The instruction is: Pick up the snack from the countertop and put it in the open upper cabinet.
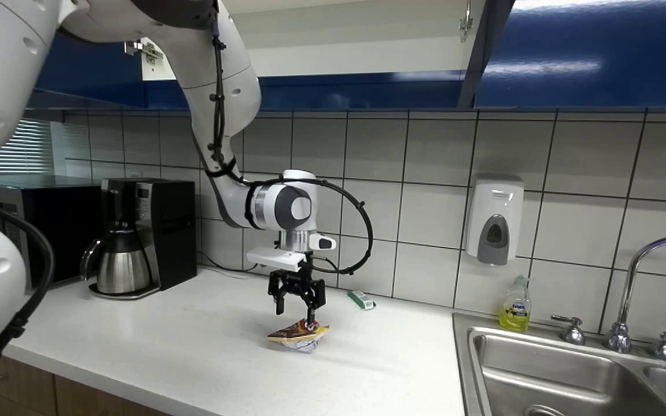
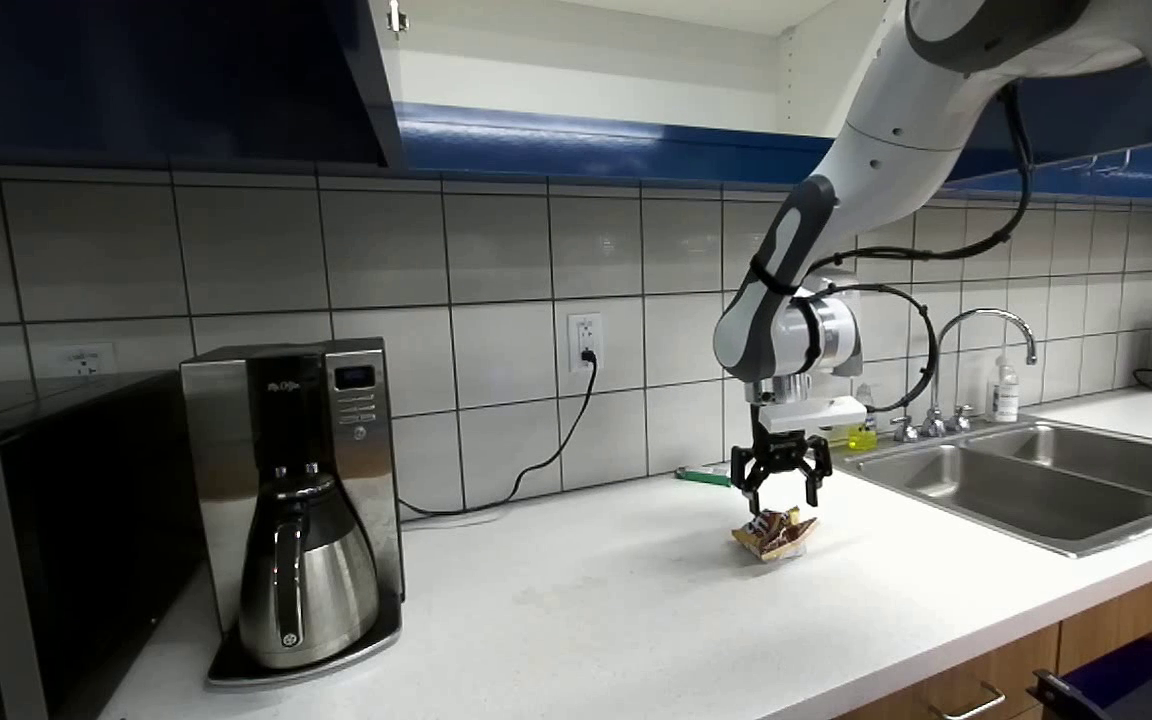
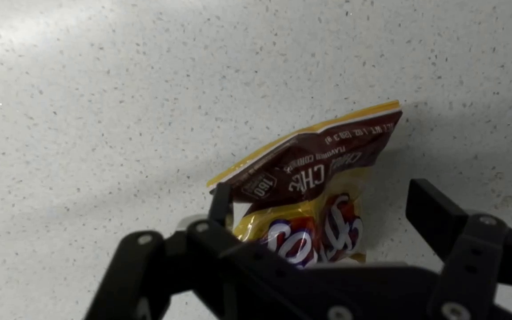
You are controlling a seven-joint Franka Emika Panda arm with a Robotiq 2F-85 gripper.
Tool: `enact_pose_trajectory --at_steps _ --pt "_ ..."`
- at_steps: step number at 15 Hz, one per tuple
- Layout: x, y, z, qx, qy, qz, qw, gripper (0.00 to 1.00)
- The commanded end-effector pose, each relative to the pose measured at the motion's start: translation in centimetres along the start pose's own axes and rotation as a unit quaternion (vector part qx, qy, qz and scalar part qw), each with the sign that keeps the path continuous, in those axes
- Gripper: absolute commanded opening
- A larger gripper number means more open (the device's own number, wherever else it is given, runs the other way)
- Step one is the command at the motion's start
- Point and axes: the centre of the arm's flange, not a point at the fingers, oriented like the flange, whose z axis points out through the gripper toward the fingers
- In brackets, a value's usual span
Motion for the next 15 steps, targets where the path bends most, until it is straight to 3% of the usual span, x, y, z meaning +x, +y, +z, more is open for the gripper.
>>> enact_pose_trajectory --at_steps 1,15 --pt "1.4 -0.7 0.6 0.004 0.008 0.029 0.9995 1.00" --pt "3.2 -1.3 2.3 -0.004 0.006 0.057 0.9984 1.00"
